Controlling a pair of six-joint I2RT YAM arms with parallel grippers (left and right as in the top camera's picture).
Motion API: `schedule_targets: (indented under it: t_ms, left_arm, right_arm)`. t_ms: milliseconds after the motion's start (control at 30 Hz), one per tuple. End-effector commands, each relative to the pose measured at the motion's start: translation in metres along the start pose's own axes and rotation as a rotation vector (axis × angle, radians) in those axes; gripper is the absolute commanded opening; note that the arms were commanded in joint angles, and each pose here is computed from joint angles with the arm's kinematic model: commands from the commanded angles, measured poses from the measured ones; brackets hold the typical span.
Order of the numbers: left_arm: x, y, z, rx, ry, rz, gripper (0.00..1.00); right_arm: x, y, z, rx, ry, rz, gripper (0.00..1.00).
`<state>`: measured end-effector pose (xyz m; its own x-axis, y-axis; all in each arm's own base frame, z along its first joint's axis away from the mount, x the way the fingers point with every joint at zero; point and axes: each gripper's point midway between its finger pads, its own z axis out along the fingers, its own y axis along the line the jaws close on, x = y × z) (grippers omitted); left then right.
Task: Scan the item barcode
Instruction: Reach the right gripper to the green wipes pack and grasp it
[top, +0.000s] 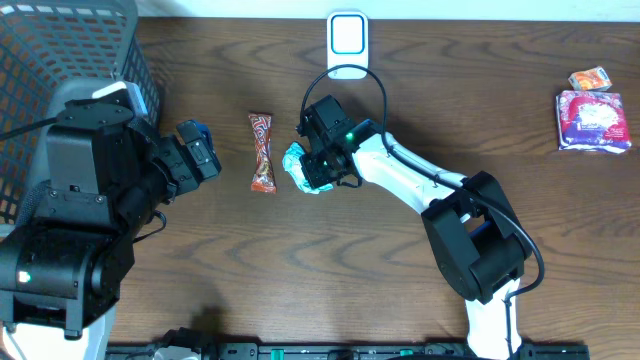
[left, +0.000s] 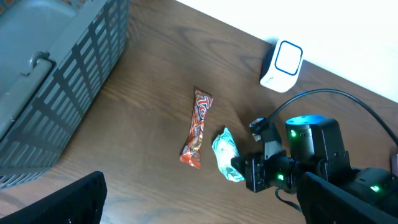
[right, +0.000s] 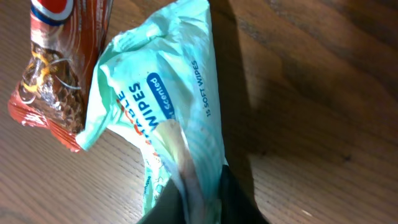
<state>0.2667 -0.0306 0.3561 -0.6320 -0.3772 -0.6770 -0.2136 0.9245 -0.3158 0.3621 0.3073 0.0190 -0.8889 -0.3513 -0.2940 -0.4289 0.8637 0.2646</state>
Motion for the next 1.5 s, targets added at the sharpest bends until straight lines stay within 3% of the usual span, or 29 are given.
schedule_targets:
  t_ms: [0,200,433,600,767,967,1167,1367,1467]
  left_arm:
    - [-0.001,0.001,-0.001,-0.006,-0.004,0.007,0.98]
    - [-0.001,0.001,-0.001,-0.006,-0.004,0.007,0.98]
    - [-0.001,0.001,-0.001,-0.006,-0.004,0.007,0.98]
    - [-0.001,0.001,-0.001,-0.006,-0.004,0.007,0.98]
    - [-0.001,0.001,-0.001,-0.006,-0.004,0.007,0.98]
    - [-0.001,0.001,-0.001,-0.006,-0.004,0.007,0.98]
    - [-0.001,0.001,-0.001,-0.006,-0.004,0.007,0.98]
    - [-0.001,0.001,-0.001,-0.006,-0.004,0.007,0.98]
    - [-0.001,0.001,-0.001,-0.006,-0.004,0.007,0.98]
  right_arm:
    - [0.004,-0.006,-0.004,0.046,0.012,0.049,0.01]
    - [-0.007,-0.013,-0.047,-0.045,-0.005,0.233,0.01]
    - [-0.013,0.012,-0.111,-0.626,0.090,0.373,0.01]
    - [-0.004,0.021,-0.168,-1.003,0.130,0.369,0.01]
    - [0.010,0.015,-0.184,-1.051,0.238,0.545,0.01]
    - [0.007,0.027,-0.215,-1.233,0.308,0.665,0.01]
    - [0.006,0.019,-0.215,-1.217,0.313,0.708,0.01]
    - [0.015,0.002,-0.180,-0.989,0.300,0.678,0.01]
    - [0.009,0.004,-0.174,-0.972,0.272,0.642,0.01]
